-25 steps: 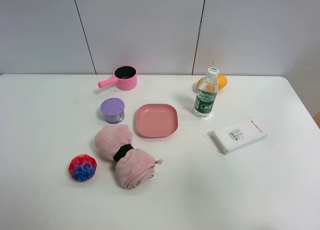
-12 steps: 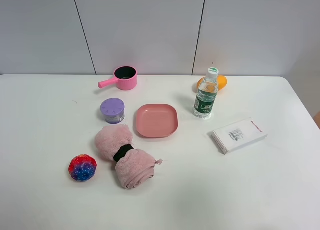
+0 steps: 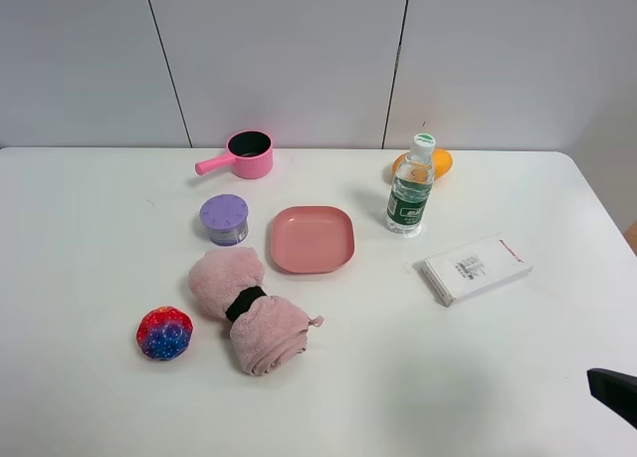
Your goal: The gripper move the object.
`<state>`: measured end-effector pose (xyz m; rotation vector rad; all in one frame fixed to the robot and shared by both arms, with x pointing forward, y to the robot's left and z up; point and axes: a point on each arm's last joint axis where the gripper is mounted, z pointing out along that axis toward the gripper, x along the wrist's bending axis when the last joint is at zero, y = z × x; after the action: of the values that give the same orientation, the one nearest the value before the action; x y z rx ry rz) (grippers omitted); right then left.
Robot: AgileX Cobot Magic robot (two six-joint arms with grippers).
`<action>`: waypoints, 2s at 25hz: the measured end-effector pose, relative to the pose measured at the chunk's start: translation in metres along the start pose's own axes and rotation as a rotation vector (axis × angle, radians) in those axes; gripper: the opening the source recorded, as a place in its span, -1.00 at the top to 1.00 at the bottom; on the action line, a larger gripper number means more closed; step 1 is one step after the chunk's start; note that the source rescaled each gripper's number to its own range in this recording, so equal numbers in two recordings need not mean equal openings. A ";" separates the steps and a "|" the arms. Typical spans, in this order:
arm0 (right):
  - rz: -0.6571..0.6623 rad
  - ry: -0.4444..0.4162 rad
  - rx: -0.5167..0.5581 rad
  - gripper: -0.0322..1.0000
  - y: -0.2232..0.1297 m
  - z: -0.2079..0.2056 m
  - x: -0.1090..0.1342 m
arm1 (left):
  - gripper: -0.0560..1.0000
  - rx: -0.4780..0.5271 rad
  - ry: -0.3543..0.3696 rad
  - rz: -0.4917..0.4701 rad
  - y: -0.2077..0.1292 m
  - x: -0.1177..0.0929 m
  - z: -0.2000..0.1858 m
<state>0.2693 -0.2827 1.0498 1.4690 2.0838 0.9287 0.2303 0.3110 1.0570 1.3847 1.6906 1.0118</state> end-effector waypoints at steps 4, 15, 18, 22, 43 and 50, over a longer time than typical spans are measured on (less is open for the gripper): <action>0.002 -0.002 -0.022 0.01 0.002 0.000 0.000 | -1.00 0.000 0.000 0.001 0.000 0.000 0.000; 0.068 0.047 -0.017 0.01 0.000 0.003 0.004 | -1.00 0.000 0.000 0.000 0.000 0.000 0.000; 0.068 0.048 -0.016 0.01 0.000 0.003 0.004 | -1.00 0.000 0.000 0.000 0.000 0.000 0.000; 0.044 0.010 -0.015 0.01 0.000 0.003 0.001 | -1.00 0.000 0.000 0.000 0.000 0.000 0.000; 0.152 -0.177 -0.282 0.01 -0.023 -0.028 0.002 | -1.00 0.000 0.000 0.000 0.000 0.000 0.000; 0.244 -0.311 -0.299 0.01 -0.024 -0.028 0.003 | -1.00 -0.001 0.005 0.003 0.000 0.000 0.000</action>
<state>0.2340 -0.2929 1.0519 1.6079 1.4993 0.9789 0.2303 0.3114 1.0571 1.3855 1.6919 1.0177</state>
